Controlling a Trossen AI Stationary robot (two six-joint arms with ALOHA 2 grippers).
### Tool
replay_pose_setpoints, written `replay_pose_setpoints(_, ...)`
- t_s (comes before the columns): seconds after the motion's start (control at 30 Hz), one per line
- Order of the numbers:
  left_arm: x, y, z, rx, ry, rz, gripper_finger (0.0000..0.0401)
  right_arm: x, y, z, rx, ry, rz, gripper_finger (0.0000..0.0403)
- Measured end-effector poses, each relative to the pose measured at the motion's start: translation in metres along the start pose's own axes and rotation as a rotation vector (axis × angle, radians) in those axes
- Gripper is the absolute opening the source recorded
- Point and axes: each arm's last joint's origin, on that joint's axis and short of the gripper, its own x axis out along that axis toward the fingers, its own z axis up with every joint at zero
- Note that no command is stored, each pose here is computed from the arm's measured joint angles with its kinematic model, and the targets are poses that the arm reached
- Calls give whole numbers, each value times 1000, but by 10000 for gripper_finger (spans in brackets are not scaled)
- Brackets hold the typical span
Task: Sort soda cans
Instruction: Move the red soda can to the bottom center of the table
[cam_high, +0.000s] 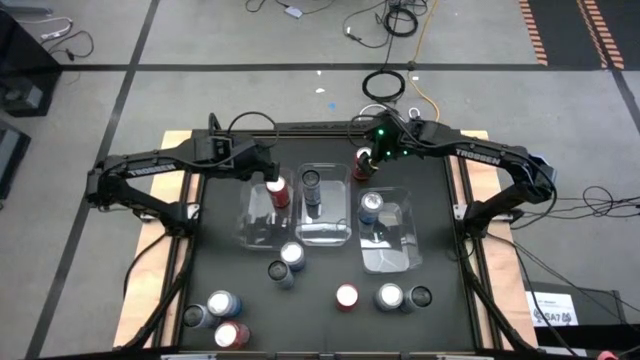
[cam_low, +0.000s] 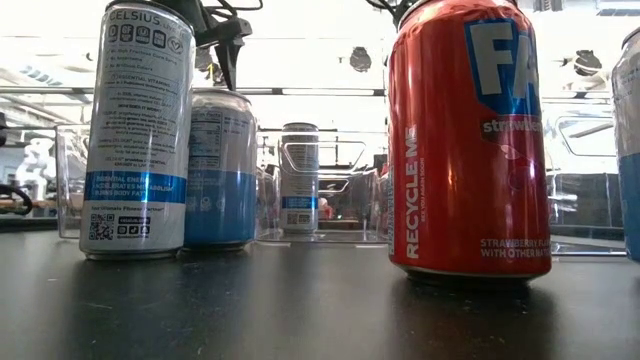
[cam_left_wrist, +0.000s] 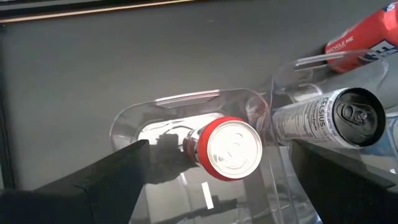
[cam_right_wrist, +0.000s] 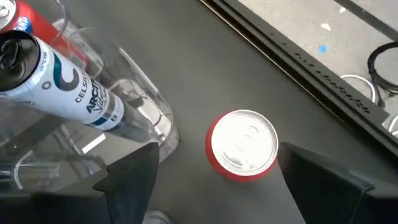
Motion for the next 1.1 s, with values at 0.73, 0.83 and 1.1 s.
replay_pose_setpoints(0.73, 0, 0, 0, -10, -2, -3, 393, -1, -8, -1, 82, -39, -228, 399)
replay_pose_setpoints(0.83, 0, 0, 0, -10, -2, -4, 393, 0, -9, 0, 112, -58, -277, 399)
replay_pose_setpoints(1.1, 0, -1, 0, -12, -4, -9, 393, 26, -12, -1, 158, -1, -283, 398)
